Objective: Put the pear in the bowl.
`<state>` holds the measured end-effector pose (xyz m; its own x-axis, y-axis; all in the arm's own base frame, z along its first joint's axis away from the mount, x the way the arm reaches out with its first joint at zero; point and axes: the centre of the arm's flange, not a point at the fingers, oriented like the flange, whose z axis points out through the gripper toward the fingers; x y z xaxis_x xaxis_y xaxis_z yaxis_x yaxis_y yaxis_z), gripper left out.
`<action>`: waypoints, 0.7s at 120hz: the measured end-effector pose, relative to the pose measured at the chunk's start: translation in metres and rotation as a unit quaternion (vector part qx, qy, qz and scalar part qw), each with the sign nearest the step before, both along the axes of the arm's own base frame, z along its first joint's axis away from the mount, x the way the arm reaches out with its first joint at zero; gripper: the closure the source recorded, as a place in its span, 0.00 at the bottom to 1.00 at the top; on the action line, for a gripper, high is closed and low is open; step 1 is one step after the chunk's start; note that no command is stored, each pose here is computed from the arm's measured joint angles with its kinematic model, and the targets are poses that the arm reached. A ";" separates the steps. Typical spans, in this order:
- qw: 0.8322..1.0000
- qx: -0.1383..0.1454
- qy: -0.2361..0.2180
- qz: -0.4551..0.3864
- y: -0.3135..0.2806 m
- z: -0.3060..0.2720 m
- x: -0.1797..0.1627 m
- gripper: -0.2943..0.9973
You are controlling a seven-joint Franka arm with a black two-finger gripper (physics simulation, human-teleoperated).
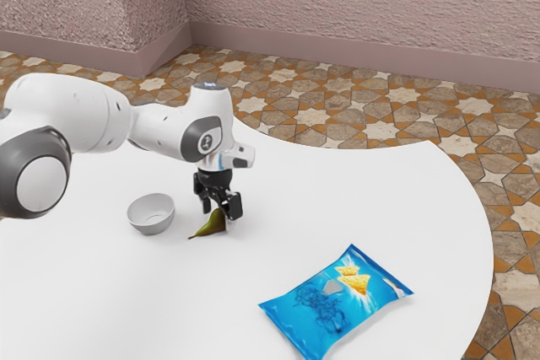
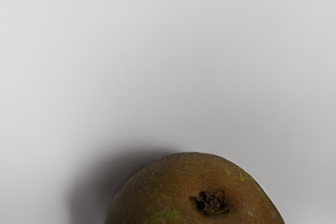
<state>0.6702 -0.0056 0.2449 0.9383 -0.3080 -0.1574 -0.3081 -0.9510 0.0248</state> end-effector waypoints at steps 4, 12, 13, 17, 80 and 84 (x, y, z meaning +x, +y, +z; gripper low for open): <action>1.000 0.000 0.000 -0.001 0.000 0.000 0.000 0.23; 1.000 0.000 0.000 -0.003 0.000 0.000 0.000 0.23; 1.000 0.000 0.000 -0.003 0.000 0.000 0.000 0.24; 1.000 0.000 0.000 -0.003 0.000 0.000 0.000 0.26; 1.000 0.002 -0.010 -0.011 0.001 0.009 0.004 0.54; 1.000 0.003 -0.012 -0.011 0.001 0.012 0.005 0.54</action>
<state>0.6748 -0.0043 0.2569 0.9345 -0.3288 -0.1363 -0.3303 -0.9438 0.0120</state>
